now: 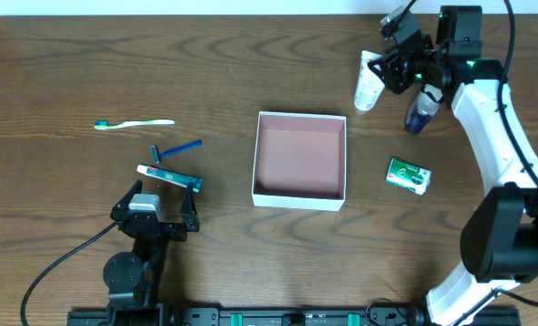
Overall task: Pack container
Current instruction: 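Move the right gripper up to the white lotion tube and grasp it, then lift the lotion tube with the right gripper and carry it over the box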
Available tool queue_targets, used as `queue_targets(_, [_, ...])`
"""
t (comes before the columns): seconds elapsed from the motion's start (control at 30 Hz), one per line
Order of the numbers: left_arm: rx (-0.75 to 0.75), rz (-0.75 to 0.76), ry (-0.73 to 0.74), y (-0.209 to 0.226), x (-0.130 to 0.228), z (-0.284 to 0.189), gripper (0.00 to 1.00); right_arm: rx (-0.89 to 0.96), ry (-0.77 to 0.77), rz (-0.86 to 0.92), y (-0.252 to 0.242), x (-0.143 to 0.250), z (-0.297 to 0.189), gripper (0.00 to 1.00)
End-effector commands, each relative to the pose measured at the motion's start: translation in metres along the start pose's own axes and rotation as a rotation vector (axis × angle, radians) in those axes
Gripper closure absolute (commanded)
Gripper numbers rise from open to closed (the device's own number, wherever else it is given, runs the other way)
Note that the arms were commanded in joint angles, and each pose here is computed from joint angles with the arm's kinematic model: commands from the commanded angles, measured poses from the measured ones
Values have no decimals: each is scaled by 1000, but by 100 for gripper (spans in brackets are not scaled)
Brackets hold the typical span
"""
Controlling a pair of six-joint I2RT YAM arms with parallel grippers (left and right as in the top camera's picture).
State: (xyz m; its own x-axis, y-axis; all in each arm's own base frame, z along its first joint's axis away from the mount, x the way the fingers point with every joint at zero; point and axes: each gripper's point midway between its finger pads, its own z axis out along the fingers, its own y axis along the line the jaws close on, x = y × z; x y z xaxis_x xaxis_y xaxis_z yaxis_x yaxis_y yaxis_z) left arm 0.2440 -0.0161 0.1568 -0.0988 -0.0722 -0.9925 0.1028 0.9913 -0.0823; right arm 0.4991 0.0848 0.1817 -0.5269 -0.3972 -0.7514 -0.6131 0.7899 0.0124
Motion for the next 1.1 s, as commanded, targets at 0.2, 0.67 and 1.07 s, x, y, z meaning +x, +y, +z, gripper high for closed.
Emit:
queue_targets(0.2, [13, -2, 45, -1, 15, 1, 2, -59, 24, 42, 2, 17, 17, 83])
queue_targets(0.67, [13, -2, 45, -1, 15, 1, 2, 176, -44, 303, -29, -15, -21, 99])
queue_targets(1.07, [13, -2, 45, -1, 15, 1, 2, 415, -215, 353, 33, -78, -159, 99])
